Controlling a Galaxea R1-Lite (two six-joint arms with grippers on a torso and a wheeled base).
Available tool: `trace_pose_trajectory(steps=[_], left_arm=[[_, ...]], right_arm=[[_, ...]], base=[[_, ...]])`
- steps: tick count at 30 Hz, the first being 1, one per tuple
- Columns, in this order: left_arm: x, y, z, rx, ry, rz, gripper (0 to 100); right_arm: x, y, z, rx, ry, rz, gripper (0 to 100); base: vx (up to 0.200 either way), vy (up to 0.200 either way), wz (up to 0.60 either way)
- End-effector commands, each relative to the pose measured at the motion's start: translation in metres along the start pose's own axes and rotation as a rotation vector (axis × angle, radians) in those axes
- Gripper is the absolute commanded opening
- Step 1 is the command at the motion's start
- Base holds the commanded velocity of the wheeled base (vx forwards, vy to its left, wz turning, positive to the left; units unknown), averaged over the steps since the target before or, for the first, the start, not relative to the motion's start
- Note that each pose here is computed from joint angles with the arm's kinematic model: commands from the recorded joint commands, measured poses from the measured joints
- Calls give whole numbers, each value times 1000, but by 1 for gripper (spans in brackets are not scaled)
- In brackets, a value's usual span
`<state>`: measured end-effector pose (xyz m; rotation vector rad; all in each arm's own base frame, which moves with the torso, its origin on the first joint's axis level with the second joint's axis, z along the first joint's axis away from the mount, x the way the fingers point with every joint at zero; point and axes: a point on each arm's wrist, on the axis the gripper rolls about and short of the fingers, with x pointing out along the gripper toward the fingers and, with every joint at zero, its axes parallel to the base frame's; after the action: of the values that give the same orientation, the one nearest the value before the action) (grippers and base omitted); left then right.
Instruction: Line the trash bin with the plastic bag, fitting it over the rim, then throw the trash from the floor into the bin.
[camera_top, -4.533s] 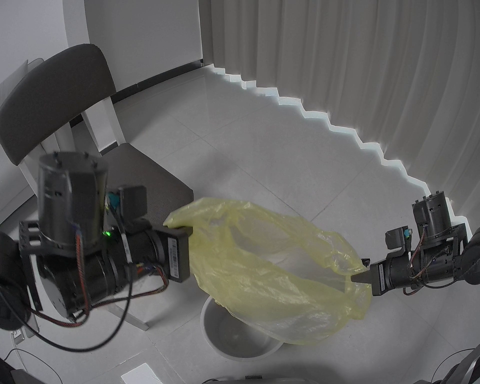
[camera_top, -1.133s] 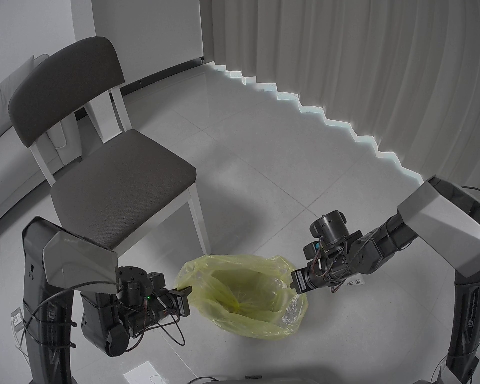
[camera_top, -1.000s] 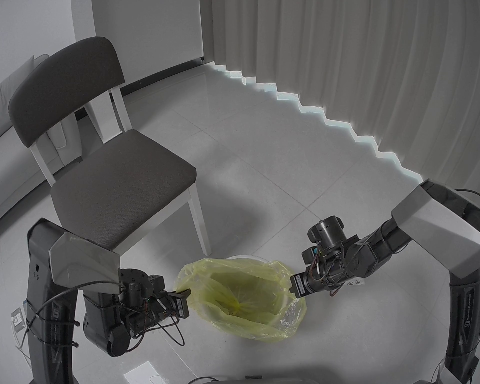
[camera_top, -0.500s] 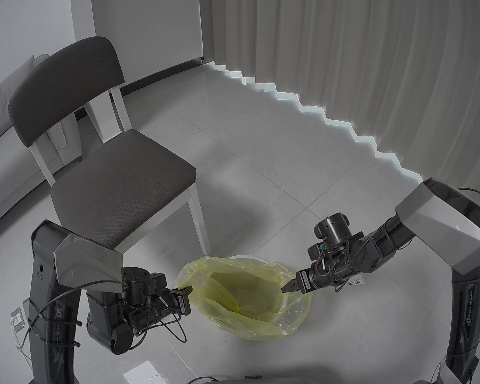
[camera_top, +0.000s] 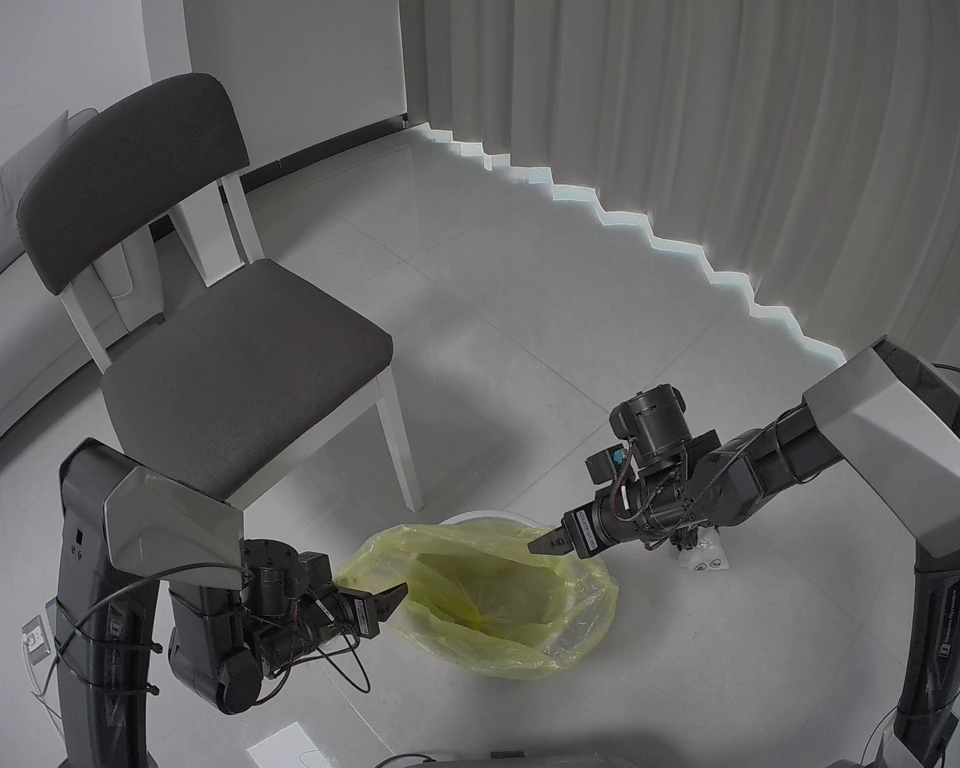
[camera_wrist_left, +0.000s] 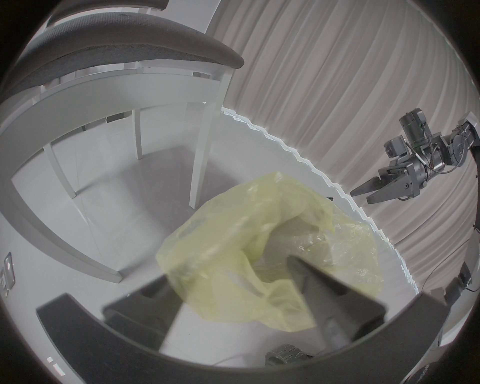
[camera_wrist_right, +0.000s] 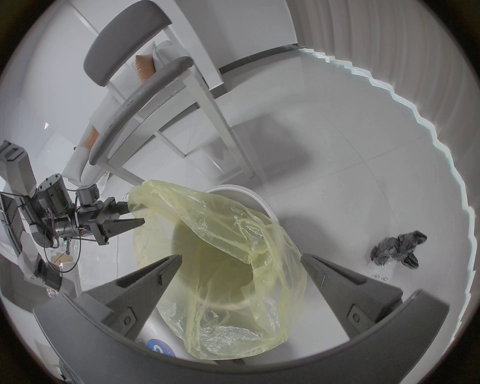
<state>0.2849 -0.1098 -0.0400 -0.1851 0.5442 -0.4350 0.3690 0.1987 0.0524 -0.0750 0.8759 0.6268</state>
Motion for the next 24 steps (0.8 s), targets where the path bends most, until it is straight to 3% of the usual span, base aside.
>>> trace_pose_trajectory(steps=[1, 6, 10, 13, 15, 20, 24], left_arm=[[-3, 0, 5, 3, -26, 2, 100], [-11, -1, 16, 7, -67, 25, 100], [-25, -3, 35, 45, -140, 58, 100], [-38, -7, 34, 81, -126, 59, 100], [-41, -5, 31, 116, -113, 79, 100], [-42, 2, 46, 151, -177, 107, 100], [-21, -13, 73, 357, -279, 74, 100]], right_arm=[[15, 6, -1, -45, 11, 15, 100], [16, 6, -6, -71, 30, 16, 100], [-14, -1, -2, -41, -1, 1, 100], [-28, -5, -7, -29, 0, 1, 100], [-34, -6, -18, -20, 29, -4, 100], [-46, -9, -37, -2, 63, -14, 100], [-54, -9, -55, -1, 44, -22, 100]], base=[[0, 0, 0], [0, 0, 0], [0, 0, 0], [0, 0, 0], [0, 0, 0], [0, 0, 0], [0, 0, 0]])
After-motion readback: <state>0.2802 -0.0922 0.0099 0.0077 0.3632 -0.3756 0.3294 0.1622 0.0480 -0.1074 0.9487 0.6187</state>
